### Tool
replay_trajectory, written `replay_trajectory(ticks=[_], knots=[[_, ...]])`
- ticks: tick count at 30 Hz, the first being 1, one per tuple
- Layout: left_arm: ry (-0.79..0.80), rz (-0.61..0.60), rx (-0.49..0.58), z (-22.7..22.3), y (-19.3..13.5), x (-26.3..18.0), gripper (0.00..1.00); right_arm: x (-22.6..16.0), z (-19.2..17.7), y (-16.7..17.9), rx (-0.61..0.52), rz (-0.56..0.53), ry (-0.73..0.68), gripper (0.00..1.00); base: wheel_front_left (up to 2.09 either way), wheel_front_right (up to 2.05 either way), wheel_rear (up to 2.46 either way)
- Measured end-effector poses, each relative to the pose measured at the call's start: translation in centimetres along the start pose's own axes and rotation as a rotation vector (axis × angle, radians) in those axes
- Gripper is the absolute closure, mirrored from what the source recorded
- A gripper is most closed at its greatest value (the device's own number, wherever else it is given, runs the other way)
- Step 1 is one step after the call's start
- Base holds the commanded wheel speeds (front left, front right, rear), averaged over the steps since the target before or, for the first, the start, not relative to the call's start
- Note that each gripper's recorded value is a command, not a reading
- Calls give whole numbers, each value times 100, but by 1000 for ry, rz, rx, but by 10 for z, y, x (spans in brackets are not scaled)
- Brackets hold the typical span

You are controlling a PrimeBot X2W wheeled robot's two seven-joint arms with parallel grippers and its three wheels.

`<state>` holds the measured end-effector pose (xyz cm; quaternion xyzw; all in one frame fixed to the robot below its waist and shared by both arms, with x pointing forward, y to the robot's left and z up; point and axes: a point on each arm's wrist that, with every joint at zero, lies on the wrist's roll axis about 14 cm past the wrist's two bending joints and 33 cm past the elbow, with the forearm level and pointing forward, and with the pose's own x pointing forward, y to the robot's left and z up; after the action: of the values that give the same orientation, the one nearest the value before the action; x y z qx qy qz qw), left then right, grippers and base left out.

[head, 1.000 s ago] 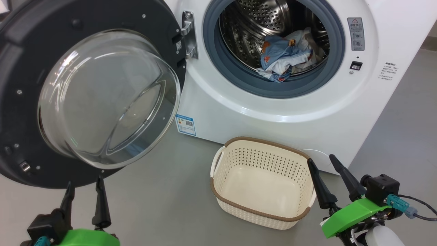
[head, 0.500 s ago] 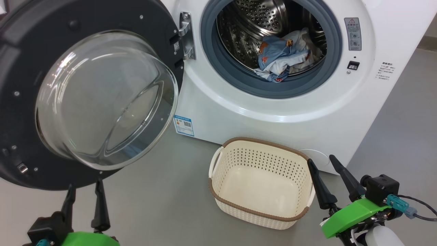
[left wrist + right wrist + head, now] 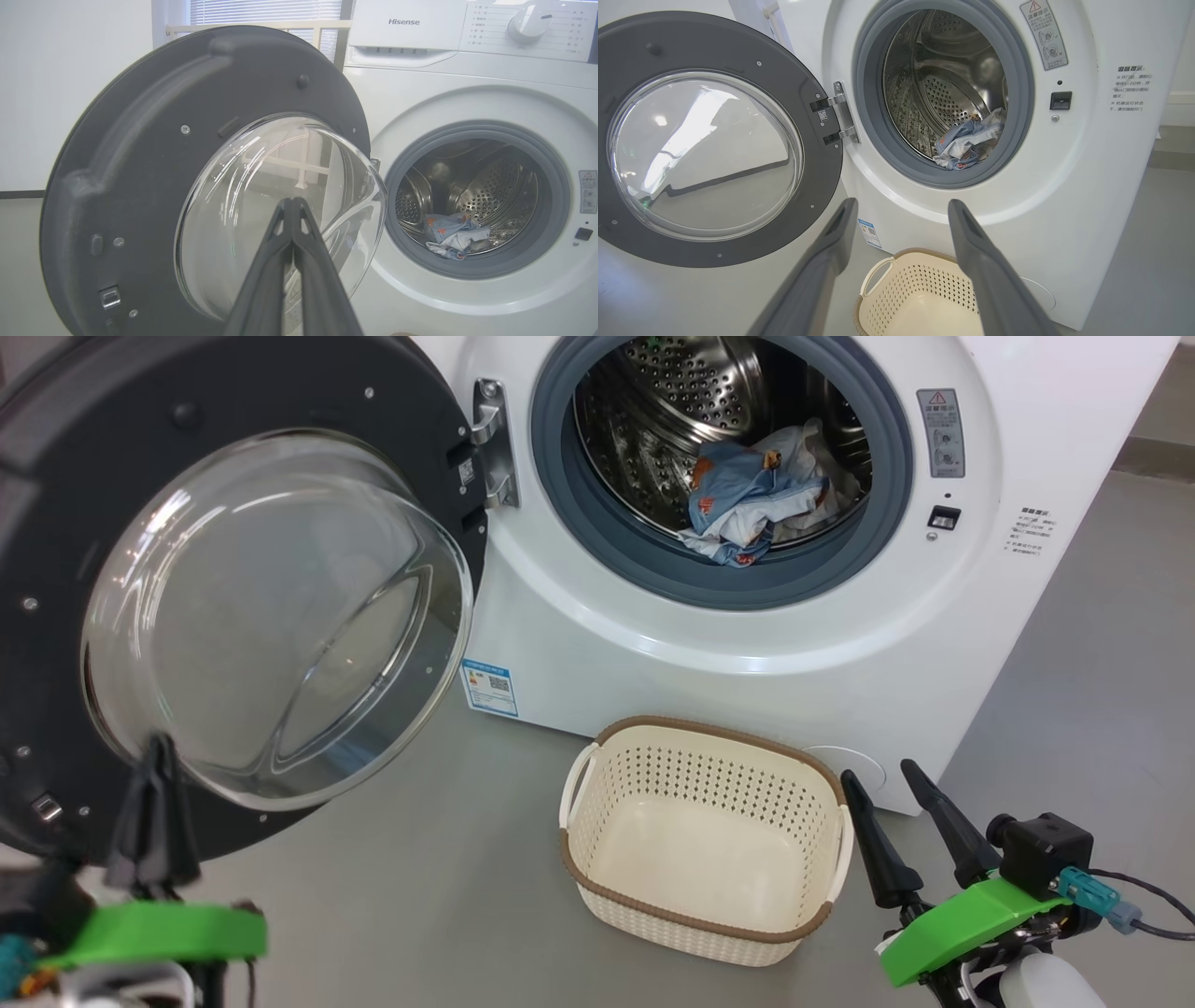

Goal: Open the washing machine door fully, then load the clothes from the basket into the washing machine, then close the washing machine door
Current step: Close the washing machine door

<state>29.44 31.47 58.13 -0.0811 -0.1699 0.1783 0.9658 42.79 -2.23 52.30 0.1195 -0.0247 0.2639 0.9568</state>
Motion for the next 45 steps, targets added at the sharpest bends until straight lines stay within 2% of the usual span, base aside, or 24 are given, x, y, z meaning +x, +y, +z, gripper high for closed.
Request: replay_trajectory(ticks=[4,8,14,17,22,30,35,45], knots=[[-104,-51,-32,43,-3,26,100,0,0,0,0,0,1,0,0,0,0],[-201,-68,-122,88,5,51,100,-1,-1,-2,-2,-3,3,0,0,0,0],[-304,-13,-275,134,44,74,100,-5,-3,-9,-6,-17,11,0,0,0,0],[-327,54,-408,142,75,84,100,-8,-4,-15,-12,-29,15,0,0,0,0],[-293,161,-579,130,121,94,100,-14,-6,-25,-24,-49,27,0,0,0,0],[-158,343,-809,74,169,95,100,-23,-4,-40,-51,-80,33,0,0,0,0],[-109,433,-850,56,192,95,100,-30,-3,-48,-63,-99,34,0,0,0,0],[2,532,-917,12,196,99,100,-43,-2,-67,-81,-147,43,0,0,0,0]])
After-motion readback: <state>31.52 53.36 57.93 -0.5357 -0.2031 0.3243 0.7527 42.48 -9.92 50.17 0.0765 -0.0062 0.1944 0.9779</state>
